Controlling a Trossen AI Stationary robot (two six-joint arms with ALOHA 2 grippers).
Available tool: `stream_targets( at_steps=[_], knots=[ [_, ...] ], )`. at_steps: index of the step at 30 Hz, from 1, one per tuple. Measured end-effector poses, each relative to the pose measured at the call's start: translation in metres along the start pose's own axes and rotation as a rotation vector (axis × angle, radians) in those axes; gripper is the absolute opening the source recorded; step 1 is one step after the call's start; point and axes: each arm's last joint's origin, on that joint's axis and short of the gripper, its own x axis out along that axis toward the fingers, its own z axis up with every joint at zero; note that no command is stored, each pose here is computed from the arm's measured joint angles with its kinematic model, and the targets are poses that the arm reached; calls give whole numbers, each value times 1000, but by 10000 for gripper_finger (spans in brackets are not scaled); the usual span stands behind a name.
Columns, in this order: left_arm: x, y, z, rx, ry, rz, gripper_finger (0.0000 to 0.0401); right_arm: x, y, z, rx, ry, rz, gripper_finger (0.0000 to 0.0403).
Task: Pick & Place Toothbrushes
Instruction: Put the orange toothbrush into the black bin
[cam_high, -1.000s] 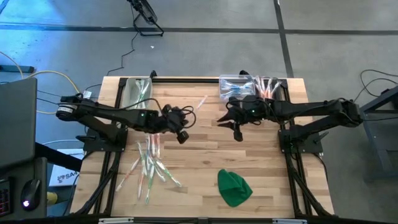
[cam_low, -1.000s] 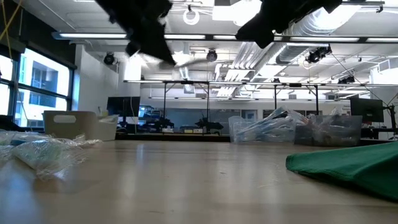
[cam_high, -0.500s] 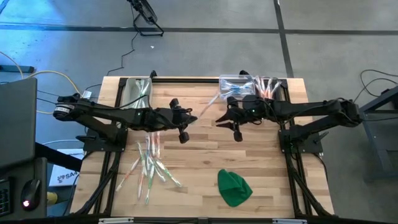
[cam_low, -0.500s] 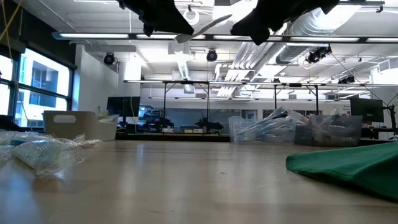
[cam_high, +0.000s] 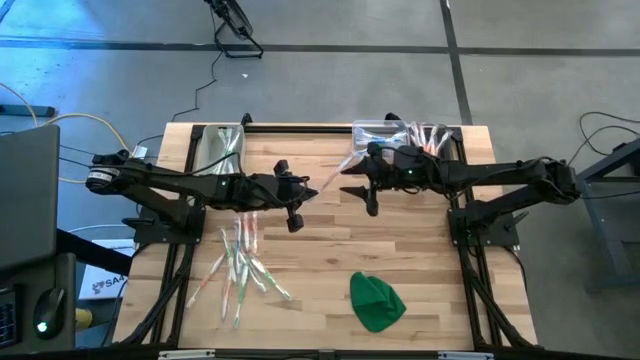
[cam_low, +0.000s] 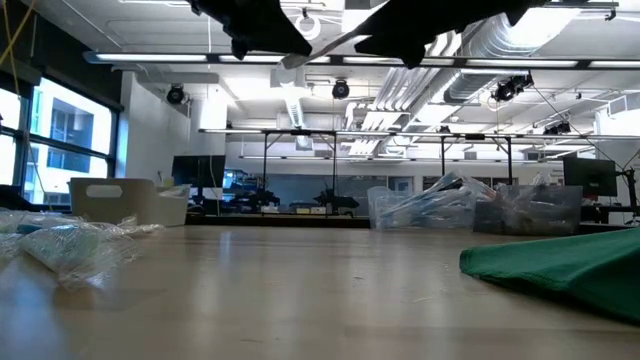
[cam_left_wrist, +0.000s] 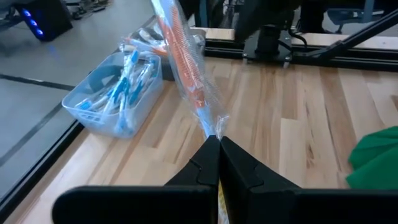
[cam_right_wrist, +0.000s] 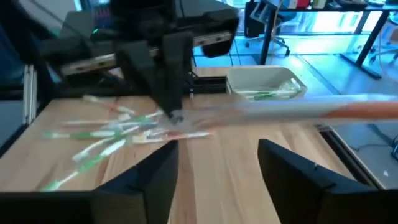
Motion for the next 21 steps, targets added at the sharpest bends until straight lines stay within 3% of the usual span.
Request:
stream_targets(
  at_steps=[8,21],
  knots=[
    [0,-1,0,-3,2,-30,0,9,-19,-4,177,-5,57,223],
    [0,-1,-1,-1,11,-37,0,22,-25,3,126,-162,142,201]
  ],
)
